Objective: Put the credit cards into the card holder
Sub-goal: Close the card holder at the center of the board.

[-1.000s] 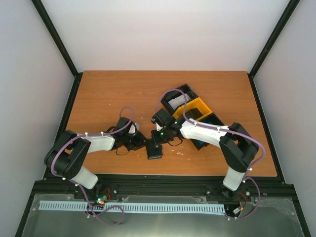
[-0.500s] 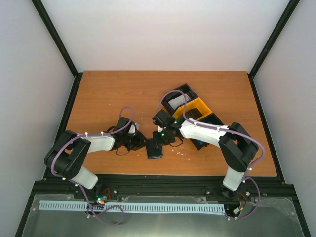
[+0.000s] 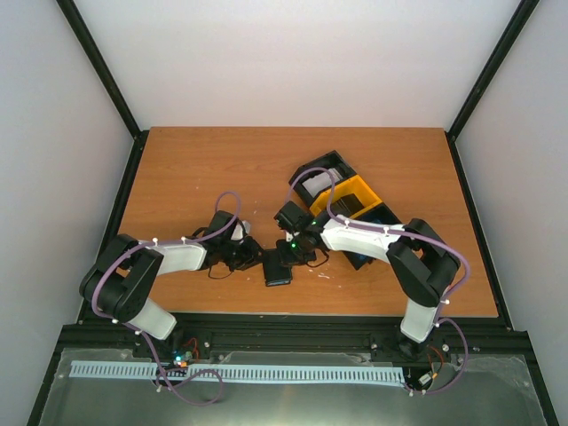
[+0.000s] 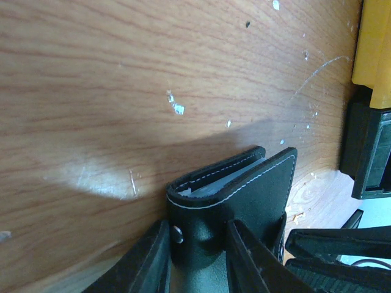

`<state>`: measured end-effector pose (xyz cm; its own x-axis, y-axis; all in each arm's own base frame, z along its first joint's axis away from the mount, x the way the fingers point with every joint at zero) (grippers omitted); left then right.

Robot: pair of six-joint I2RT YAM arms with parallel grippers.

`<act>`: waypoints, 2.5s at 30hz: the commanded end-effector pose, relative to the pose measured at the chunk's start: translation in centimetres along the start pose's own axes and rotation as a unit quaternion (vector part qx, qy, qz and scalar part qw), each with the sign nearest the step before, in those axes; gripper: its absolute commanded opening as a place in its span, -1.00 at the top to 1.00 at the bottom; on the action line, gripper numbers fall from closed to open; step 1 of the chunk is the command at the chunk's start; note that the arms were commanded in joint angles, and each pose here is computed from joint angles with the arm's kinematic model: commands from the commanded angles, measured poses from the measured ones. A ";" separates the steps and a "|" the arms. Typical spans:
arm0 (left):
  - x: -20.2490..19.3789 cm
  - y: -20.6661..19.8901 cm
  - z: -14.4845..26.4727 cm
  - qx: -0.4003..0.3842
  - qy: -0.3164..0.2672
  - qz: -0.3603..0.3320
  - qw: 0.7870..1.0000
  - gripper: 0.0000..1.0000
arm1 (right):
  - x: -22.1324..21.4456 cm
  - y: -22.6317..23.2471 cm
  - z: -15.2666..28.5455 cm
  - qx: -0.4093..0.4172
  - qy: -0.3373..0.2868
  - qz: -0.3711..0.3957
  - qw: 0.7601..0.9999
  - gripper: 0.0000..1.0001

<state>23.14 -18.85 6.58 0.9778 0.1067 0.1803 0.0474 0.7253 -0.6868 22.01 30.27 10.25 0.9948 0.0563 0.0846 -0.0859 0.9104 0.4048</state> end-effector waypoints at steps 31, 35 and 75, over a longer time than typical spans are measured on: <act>-1.3 1.2 -0.7 0.023 0.028 0.007 0.999 0.49 | -0.5 -1.2 -3.1 0.004 0.045 -0.021 0.999 0.93; -1.3 1.3 -0.7 0.024 0.028 0.007 0.999 0.49 | -0.9 -1.8 -3.4 -0.022 0.047 -0.018 0.999 0.95; -1.1 1.3 -0.7 0.032 0.026 0.004 0.999 0.55 | -2.3 -3.7 -8.2 -0.143 0.070 0.024 0.987 0.94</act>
<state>23.15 -18.84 6.42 0.9785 0.1065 0.1768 0.0448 0.7268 -0.6854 22.09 32.11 8.65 0.9907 0.1197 0.0648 -0.1340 0.9421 0.3073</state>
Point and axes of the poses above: each gripper's point midway between its finger pads, its own z axis back along the fingers, its own y axis along the line the jaws close on, x = y × z, the point moved 6 cm from there along z, back along the fingers, and after that the axes turned 11 degrees about -z, right-handed, at the moved point
